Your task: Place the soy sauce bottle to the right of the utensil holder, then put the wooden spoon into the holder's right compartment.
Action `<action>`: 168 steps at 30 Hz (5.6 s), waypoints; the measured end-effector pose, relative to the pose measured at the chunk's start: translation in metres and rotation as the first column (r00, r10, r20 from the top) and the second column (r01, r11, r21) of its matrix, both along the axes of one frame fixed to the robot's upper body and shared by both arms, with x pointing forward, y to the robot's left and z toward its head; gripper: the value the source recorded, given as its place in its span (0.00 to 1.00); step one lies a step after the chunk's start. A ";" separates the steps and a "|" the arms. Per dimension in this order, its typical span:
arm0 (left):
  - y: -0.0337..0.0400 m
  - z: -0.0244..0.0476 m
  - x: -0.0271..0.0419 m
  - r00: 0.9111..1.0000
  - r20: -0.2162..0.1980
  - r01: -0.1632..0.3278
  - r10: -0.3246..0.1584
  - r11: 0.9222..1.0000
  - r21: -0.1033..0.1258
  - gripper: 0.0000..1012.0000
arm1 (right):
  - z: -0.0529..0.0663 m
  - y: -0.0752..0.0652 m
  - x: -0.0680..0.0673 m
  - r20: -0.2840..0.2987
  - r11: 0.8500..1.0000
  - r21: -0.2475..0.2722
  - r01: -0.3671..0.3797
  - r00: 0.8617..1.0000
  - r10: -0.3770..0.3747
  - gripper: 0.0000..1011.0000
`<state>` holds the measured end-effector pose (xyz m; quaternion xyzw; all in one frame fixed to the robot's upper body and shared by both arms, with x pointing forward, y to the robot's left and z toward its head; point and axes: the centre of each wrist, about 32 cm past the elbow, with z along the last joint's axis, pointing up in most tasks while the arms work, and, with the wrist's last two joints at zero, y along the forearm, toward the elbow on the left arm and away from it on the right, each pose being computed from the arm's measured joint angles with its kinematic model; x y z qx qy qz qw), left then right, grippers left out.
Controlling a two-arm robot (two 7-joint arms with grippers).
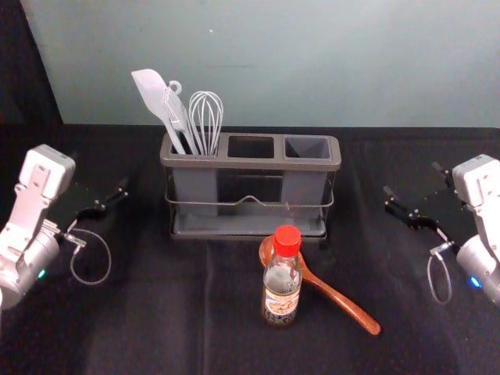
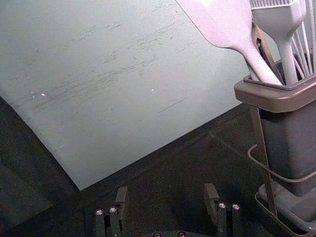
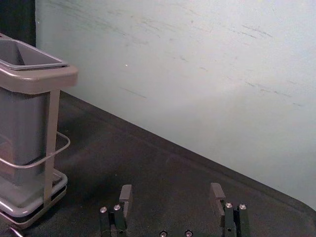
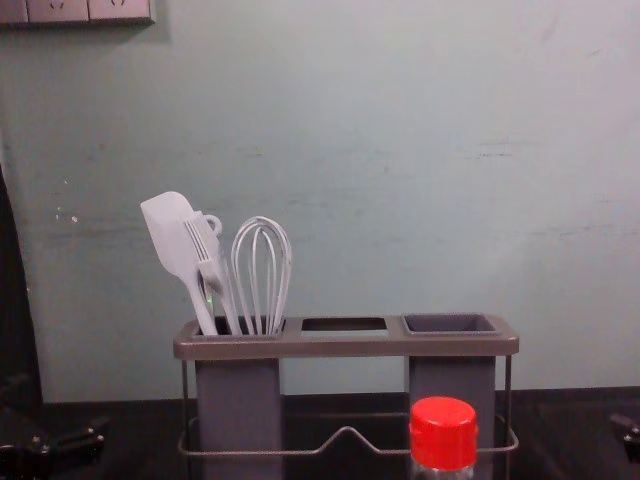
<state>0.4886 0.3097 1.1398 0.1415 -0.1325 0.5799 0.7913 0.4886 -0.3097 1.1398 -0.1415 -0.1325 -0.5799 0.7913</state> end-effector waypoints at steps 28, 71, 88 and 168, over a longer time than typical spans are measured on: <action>0.0000 0.0000 0.0000 1.000 0.000 0.000 0.000 1.000 0.000 0.99 | 0.011 0.020 -0.098 0.030 0.991 0.066 -0.120 0.993 0.118 0.99; 0.0000 0.0000 0.0000 1.000 0.000 0.000 0.000 1.000 0.000 0.99 | 0.019 0.107 -0.102 0.038 0.859 0.306 -0.412 0.906 0.421 0.99; 0.0000 0.0000 0.0000 1.000 0.000 0.000 0.000 1.000 0.000 0.99 | 0.018 0.110 -0.101 0.038 0.856 0.312 -0.412 0.906 0.422 0.69; 0.0000 0.0000 0.0000 1.000 0.000 0.000 0.000 1.000 0.000 0.99 | 0.015 0.017 0.011 0.117 0.893 0.351 -0.283 0.959 0.258 0.38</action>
